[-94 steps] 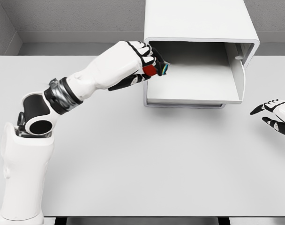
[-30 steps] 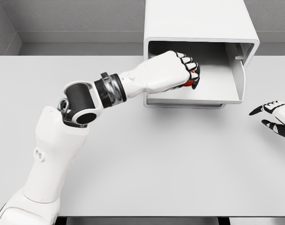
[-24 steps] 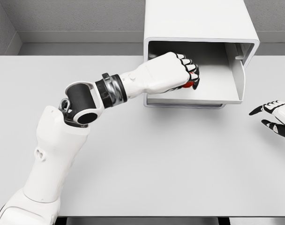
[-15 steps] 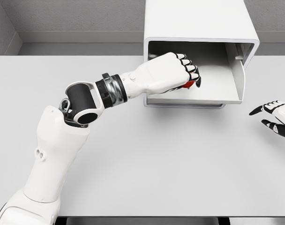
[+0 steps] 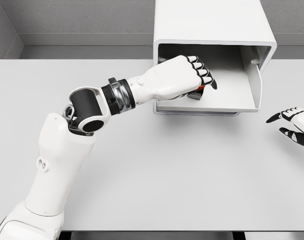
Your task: Slide open multi-storey tabletop storage cabinets and put open load switch and slide close multi-storey tabletop storage cabinets
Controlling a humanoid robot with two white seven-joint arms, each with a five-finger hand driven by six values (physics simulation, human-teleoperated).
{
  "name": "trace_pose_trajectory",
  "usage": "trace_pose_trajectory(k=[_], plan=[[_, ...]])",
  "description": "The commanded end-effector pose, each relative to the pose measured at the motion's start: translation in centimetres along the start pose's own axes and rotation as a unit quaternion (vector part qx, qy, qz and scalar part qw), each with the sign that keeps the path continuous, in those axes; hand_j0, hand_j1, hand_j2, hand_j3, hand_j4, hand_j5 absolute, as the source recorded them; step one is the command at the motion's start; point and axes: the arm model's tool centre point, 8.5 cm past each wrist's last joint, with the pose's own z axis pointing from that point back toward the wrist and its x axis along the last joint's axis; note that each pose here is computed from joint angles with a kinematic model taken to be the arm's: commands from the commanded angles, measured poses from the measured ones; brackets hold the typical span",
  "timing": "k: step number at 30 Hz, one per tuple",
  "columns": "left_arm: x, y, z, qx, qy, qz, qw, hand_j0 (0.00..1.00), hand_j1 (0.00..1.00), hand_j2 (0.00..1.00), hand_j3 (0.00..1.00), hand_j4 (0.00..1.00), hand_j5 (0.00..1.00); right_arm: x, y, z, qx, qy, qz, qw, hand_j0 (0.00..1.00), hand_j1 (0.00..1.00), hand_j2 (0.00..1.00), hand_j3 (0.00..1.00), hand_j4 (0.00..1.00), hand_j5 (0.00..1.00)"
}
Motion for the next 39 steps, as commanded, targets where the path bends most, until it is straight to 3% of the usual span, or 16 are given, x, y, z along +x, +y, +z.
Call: trace_pose_trajectory(k=[1, 10, 13, 15, 19, 22, 24, 27, 31, 36, 39], plan=[[-0.2, 0.1, 0.1, 0.003, 0.003, 0.003, 1.0000, 0.82, 0.82, 0.82, 0.82, 0.82, 0.82, 0.0, 0.0, 0.0, -0.001, 0.000, -0.003, 1.0000, 0.59, 0.59, 0.59, 0.59, 0.59, 0.59], [-0.2, 1.1, 0.6, 0.017, 0.006, -0.007, 0.9998, 0.94, 0.94, 0.94, 0.94, 0.94, 0.94, 0.3, -0.1, -0.1, -0.005, -0.005, -0.003, 1.0000, 0.59, 0.59, 0.59, 0.59, 0.59, 0.59], [0.6, 2.1, 0.9, 0.032, 0.000, -0.017, 0.9993, 0.99, 0.99, 0.99, 0.99, 0.99, 0.99, 0.6, 0.1, 0.0, -0.004, -0.008, -0.007, 0.9999, 0.59, 0.59, 0.59, 0.59, 0.59, 0.59], [1.5, 3.5, 1.4, 0.056, -0.009, -0.028, 0.9980, 1.00, 1.00, 1.00, 1.00, 1.00, 1.00, 1.8, 0.1, -0.1, -0.005, -0.025, -0.005, 0.9997, 0.59, 0.59, 0.59, 0.59, 0.59, 0.59], [2.2, 5.3, 1.8, 0.122, -0.071, 0.043, 0.9890, 1.00, 1.00, 1.00, 1.00, 1.00, 1.00, 3.8, 0.5, -0.2, -0.004, -0.051, -0.006, 0.9987, 0.59, 0.59, 0.59, 0.59, 0.59, 0.59], [2.7, 6.7, 2.4, 0.178, -0.125, 0.106, 0.9703, 1.00, 1.00, 1.00, 1.00, 1.00, 1.00, 5.6, 1.1, -0.3, -0.008, -0.072, -0.014, 0.9973, 0.60, 0.60, 0.60, 0.60, 0.60, 0.60], [1.4, 6.3, 4.7, 0.177, -0.134, 0.130, 0.9664, 1.00, 1.00, 1.00, 1.00, 1.00, 1.00, 6.4, 1.2, -0.3, -0.008, -0.082, -0.014, 0.9965, 0.60, 0.60, 0.60, 0.60, 0.60, 0.60], [-1.1, 5.7, 9.1, 0.171, -0.120, 0.161, 0.9647, 1.00, 1.00, 1.00, 1.00, 1.00, 1.00, 7.0, 1.4, -0.2, -0.007, -0.089, -0.015, 0.9959, 0.61, 0.61, 0.61, 0.61, 0.61, 0.61], [-4.2, 5.4, 15.8, 0.181, -0.071, 0.191, 0.9621, 1.00, 1.00, 1.00, 1.00, 1.00, 1.00, 7.3, 1.4, -0.2, -0.009, -0.093, -0.019, 0.9955, 0.62, 0.62, 0.62, 0.62, 0.62, 0.62], [-5.9, 3.5, 23.0, 0.192, 0.015, 0.212, 0.9581, 1.00, 1.00, 1.00, 1.00, 1.00, 1.00, 7.6, 1.6, -0.6, -0.023, -0.096, -0.032, 0.9946, 0.62, 0.62, 0.62, 0.62, 0.62, 0.62], [-7.5, -0.8, 26.6, 0.173, 0.094, 0.253, 0.9471, 1.00, 1.00, 1.00, 1.00, 1.00, 1.00, 7.9, 2.1, -0.9, -0.024, -0.100, -0.040, 0.9939, 0.62, 0.62, 0.62, 0.62, 0.62, 0.62]])
